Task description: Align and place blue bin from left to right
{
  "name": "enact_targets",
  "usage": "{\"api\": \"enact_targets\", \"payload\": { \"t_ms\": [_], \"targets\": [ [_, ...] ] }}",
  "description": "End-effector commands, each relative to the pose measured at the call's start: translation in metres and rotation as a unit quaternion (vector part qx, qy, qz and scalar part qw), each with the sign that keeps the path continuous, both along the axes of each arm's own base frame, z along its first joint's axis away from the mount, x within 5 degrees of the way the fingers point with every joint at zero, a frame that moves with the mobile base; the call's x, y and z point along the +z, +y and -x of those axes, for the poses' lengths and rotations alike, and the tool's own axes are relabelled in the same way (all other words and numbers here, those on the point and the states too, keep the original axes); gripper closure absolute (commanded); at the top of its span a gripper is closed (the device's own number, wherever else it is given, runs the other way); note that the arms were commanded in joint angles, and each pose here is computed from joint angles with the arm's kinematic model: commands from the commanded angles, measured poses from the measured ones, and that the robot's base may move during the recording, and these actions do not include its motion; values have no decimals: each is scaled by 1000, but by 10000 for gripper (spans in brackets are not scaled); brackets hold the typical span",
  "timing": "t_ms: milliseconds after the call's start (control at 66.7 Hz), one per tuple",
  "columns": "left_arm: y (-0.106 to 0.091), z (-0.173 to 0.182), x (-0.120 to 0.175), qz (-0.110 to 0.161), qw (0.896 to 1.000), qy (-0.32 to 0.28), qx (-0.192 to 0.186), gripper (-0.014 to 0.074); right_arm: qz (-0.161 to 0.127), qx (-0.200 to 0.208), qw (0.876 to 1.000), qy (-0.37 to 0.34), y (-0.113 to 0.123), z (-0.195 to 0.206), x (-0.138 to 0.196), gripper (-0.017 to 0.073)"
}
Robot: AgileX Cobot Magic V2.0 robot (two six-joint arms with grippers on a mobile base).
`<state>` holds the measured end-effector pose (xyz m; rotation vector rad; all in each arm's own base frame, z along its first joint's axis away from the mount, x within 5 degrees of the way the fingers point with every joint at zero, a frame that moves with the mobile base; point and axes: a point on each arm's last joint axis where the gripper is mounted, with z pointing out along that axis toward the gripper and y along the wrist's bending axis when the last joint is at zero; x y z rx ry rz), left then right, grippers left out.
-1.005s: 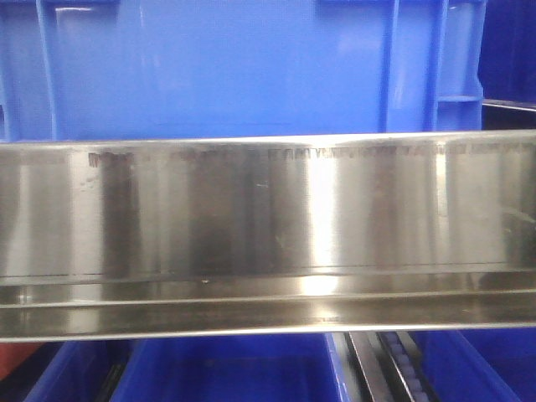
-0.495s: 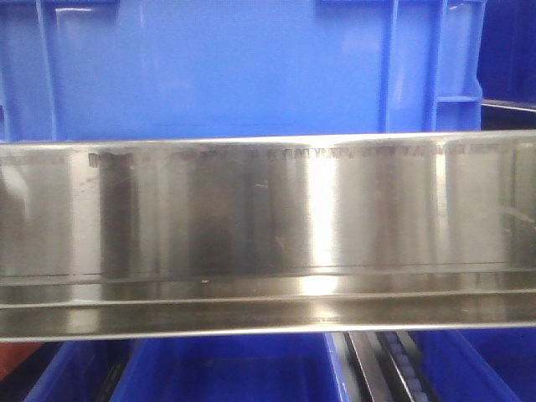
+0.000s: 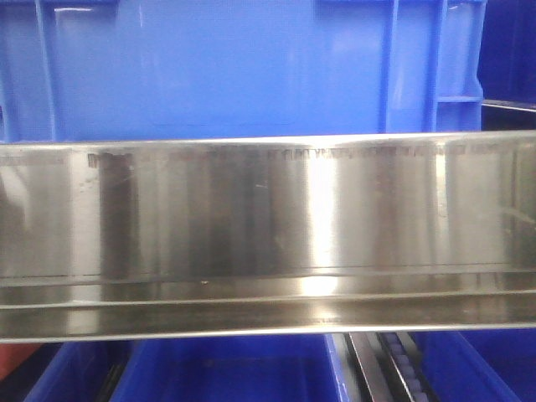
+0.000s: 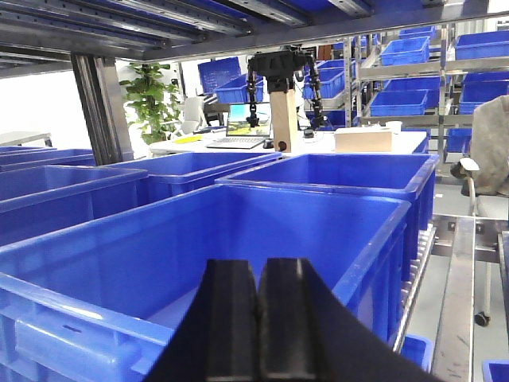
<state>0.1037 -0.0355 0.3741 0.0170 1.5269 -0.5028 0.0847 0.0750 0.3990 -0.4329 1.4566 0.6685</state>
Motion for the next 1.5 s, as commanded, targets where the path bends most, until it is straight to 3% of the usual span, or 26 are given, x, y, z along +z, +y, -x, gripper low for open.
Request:
{"api": "enact_targets", "payload": {
  "t_ms": [0,105,195,345,420,525,600,1005,1290,1485],
  "targets": [
    [0,2,2,3,1000,-12,-5,704,10,-6,1000,-12,-2,1,0,724],
    [0,2,2,3,1000,-12,-5,704,30,-32,999,4,-6,-3,-8,724],
    [0,2,2,3,1000,-12,-5,704,57,-44,997,-29,-11,-2,-16,724],
    [0,2,2,3,1000,-12,-5,704,83,-105,985,-104,-27,1,-41,724],
    [0,2,2,3,1000,-12,-5,704,65,-148,978,-133,-38,7,-57,724],
    [0,2,2,3,1000,-12,-5,704,31,-199,975,-95,-51,14,-88,724],
    [0,2,2,3,1000,-12,-5,704,30,-219,972,-75,-56,20,-106,724],
    [0,2,2,3,1000,-12,-5,704,49,-237,970,-36,-60,21,-167,724],
    [0,2,2,3,1000,-12,-5,704,31,-262,962,-70,-65,30,-176,724],
    [0,3,2,3,1000,-11,-4,704,45,-261,963,-42,-65,30,-182,724]
  ]
}}
